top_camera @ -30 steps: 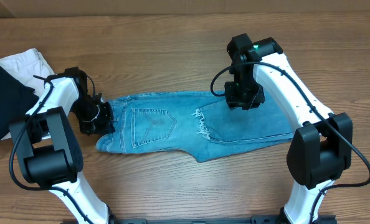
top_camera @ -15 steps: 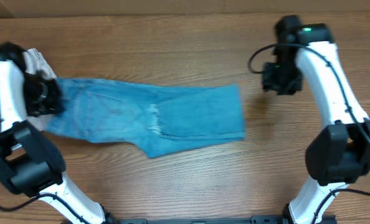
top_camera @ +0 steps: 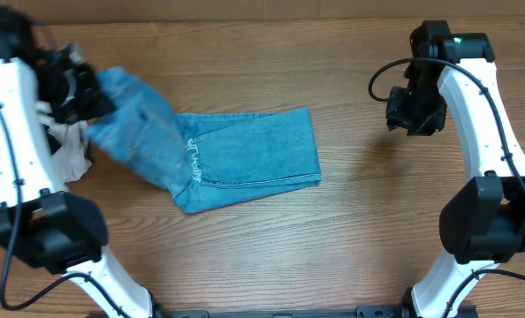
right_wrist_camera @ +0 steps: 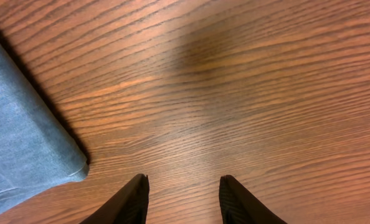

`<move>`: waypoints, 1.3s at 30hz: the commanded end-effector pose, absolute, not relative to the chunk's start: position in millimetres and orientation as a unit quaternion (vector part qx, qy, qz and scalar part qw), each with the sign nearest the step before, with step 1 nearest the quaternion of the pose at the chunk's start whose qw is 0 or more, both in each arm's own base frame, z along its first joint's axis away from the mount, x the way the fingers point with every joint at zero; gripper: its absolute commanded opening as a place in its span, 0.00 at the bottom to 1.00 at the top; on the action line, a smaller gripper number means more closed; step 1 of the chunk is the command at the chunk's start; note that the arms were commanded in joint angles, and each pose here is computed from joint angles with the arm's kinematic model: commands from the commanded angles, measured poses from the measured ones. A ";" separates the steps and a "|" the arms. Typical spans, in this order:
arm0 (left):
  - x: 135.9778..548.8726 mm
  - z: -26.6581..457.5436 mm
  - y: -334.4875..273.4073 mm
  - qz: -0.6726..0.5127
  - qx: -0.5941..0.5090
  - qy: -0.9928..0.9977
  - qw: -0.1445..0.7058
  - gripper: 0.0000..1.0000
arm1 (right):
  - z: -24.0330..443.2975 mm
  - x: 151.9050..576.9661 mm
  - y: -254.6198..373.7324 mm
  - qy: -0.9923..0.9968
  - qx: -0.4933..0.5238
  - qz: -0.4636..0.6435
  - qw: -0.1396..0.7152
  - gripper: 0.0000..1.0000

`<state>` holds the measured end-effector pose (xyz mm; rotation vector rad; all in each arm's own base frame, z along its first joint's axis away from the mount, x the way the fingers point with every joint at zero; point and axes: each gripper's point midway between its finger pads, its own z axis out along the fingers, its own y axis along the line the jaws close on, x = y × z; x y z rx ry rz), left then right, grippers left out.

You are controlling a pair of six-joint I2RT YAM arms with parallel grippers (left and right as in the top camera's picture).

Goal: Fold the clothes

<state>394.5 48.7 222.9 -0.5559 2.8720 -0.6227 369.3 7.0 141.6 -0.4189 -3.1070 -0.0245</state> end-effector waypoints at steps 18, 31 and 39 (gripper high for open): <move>406.0 262.5 -135.7 -0.310 -0.028 0.946 0.096 0.07 | 82.0 365.6 60.2 -0.995 -0.080 -0.054 -0.006 0.40; 403.1 263.7 -154.7 -0.314 -0.015 0.945 0.094 0.08 | 13.6 340.0 107.4 -0.998 -0.013 -0.065 -0.011 0.41; 401.0 265.5 -178.7 -0.319 0.008 0.943 0.098 0.08 | 14.3 335.2 138.1 -0.995 0.018 -0.093 -0.013 0.42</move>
